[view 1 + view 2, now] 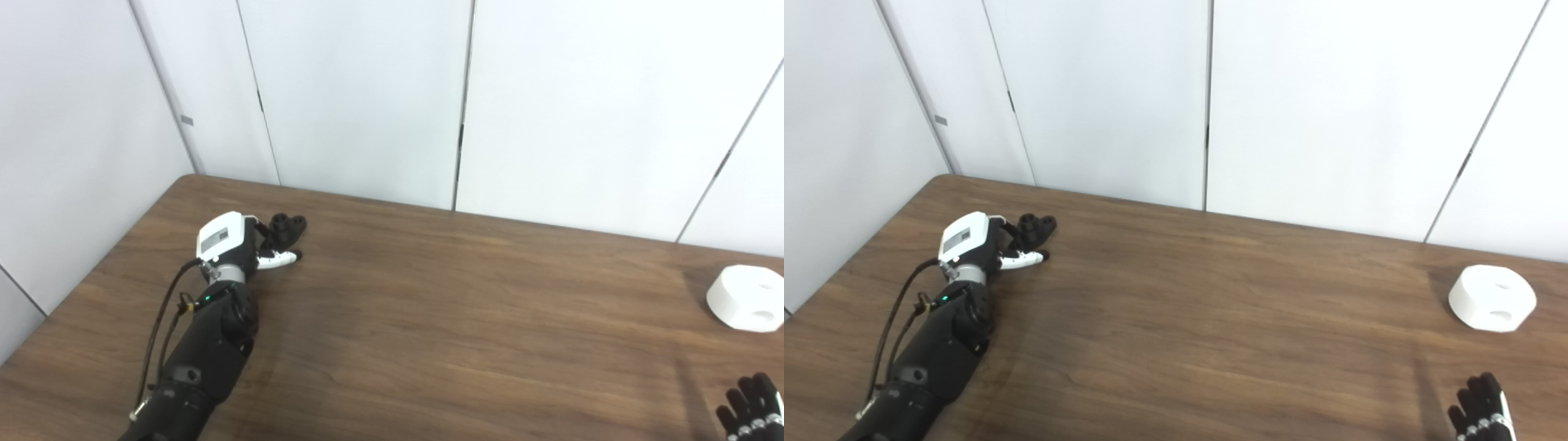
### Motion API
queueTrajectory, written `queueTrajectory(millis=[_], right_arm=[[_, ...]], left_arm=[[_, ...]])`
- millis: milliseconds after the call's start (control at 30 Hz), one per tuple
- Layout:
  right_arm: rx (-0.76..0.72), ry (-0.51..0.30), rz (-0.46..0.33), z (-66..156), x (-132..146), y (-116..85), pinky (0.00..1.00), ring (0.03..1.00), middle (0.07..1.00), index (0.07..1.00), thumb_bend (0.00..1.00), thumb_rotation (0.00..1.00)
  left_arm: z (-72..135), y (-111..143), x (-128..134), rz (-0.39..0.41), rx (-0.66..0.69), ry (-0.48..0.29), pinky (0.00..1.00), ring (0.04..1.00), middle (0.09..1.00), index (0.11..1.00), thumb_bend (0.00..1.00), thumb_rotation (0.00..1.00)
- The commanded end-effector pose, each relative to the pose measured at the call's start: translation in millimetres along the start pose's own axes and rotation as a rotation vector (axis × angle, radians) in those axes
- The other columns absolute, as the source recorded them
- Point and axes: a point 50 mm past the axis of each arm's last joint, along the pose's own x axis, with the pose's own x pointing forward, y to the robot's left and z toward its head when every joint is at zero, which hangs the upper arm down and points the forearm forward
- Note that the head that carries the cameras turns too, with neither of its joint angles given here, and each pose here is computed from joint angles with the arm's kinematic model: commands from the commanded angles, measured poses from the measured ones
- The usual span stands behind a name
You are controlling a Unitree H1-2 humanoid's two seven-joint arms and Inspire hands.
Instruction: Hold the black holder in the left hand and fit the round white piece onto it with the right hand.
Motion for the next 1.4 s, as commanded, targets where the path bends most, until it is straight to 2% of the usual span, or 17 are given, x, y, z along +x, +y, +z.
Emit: queueTrajectory(millis=[0,100,133,167,267,433,533,867,1133,1367], right_arm=[[0.033,0.059,-0.005,-12.1,-12.2,5.8,1.00,1.000,1.000,1.000,0.70,1.00],[0.032,0.054,-0.004,-11.4,-12.4,5.4,1.00,1.000,1.000,1.000,0.71,1.00],[0.034,0.049,-0.005,-11.3,-12.4,5.3,1.00,1.000,1.000,1.000,0.70,1.00],[0.038,0.047,-0.004,-11.2,-12.4,5.1,1.00,1.000,1.000,1.000,0.69,1.00],[0.054,0.053,-0.003,-11.0,-12.3,4.5,1.00,1.000,1.000,1.000,0.69,1.00],[0.055,0.053,-0.004,-10.2,-11.8,3.5,1.00,1.000,1.000,1.000,0.70,1.00],[0.052,0.043,-0.005,-10.6,-11.4,2.3,1.00,1.000,1.000,1.000,0.70,1.00],[0.052,0.031,-0.009,-12.8,-9.9,0.5,1.00,1.000,1.000,1.000,0.70,1.00],[0.056,0.028,-0.015,-13.1,-10.0,-0.3,1.00,1.000,1.000,1.000,0.70,0.99],[0.050,0.031,-0.019,-14.9,-7.3,-1.3,1.00,1.000,1.000,1.000,0.70,1.00]], left_arm=[[3.9,22.2,10.5,0.098,-0.012,-0.040,1.00,0.920,0.831,0.603,0.78,0.26],[3.5,21.7,9.2,0.111,-0.020,-0.044,1.00,0.908,0.816,0.579,0.76,0.21],[3.2,21.5,9.1,0.116,-0.023,-0.048,1.00,0.906,0.811,0.536,0.64,0.14],[2.8,21.3,9.1,0.121,-0.026,-0.053,1.00,0.900,0.803,0.509,0.57,0.10],[1.8,20.7,8.4,0.133,-0.048,-0.074,1.00,0.886,0.784,0.490,0.52,0.07],[-0.2,18.7,7.9,0.113,-0.141,-0.080,0.97,0.894,0.772,0.487,0.52,0.05],[-0.6,17.3,8.3,0.107,-0.169,-0.074,0.92,0.894,0.770,0.488,0.51,0.05],[1.4,16.0,7.5,0.100,-0.164,-0.095,0.84,0.867,0.758,0.489,0.51,0.06],[1.7,17.1,6.2,0.101,-0.156,-0.111,0.82,0.857,0.754,0.489,0.51,0.06],[3.9,27.3,-0.5,0.117,-0.181,-0.138,0.79,0.845,0.763,0.492,0.52,0.07]])
